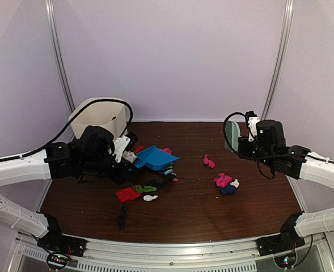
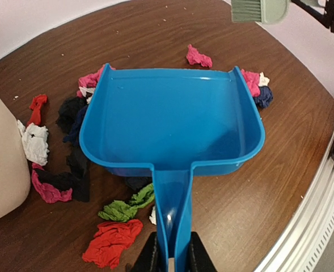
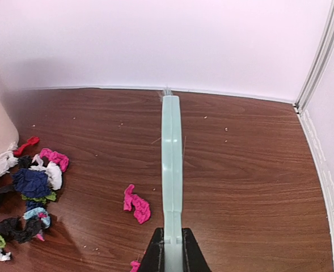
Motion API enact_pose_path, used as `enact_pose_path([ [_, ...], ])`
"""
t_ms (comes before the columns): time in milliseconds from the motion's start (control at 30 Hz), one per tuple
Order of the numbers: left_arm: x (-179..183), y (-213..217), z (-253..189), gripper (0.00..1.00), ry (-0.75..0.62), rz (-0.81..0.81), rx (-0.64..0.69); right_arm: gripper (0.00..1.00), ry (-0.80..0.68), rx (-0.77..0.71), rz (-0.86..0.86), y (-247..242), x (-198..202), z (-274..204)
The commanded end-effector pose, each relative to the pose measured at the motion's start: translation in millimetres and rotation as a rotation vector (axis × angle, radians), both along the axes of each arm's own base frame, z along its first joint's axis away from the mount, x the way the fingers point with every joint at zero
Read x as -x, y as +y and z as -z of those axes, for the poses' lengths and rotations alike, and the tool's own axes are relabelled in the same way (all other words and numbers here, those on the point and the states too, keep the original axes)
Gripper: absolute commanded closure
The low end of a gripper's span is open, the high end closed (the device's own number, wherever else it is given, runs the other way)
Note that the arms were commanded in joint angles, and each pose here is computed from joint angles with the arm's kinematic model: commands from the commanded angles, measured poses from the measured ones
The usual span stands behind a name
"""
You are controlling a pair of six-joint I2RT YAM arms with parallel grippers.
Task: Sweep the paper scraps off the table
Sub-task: Sweep the paper scraps at the center of the board.
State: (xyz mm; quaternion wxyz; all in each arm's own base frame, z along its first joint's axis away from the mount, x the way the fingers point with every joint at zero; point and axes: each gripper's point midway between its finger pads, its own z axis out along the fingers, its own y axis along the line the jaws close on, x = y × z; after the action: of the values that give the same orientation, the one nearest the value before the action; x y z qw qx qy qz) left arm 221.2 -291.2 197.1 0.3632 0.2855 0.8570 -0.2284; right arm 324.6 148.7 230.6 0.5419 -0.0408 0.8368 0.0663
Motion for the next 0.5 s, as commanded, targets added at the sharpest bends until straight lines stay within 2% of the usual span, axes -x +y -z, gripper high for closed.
enact_pose_path([
  [0,15.9,-11.8,4.4,1.0,0.007,0.061,-0.037,1.0,-0.095,0.11,0.071,-17.7,-13.6,-11.3],
  [267,49.1,-29.4,22.8,1.0,0.024,0.188,-0.104,1.0,-0.139,0.177,0.055,-22.8,-13.5,0.5],
  [467,59.4,-45.8,38.1,1.0,0.033,0.254,-0.161,1.0,-0.164,0.239,0.025,-23.0,-14.2,15.8],
])
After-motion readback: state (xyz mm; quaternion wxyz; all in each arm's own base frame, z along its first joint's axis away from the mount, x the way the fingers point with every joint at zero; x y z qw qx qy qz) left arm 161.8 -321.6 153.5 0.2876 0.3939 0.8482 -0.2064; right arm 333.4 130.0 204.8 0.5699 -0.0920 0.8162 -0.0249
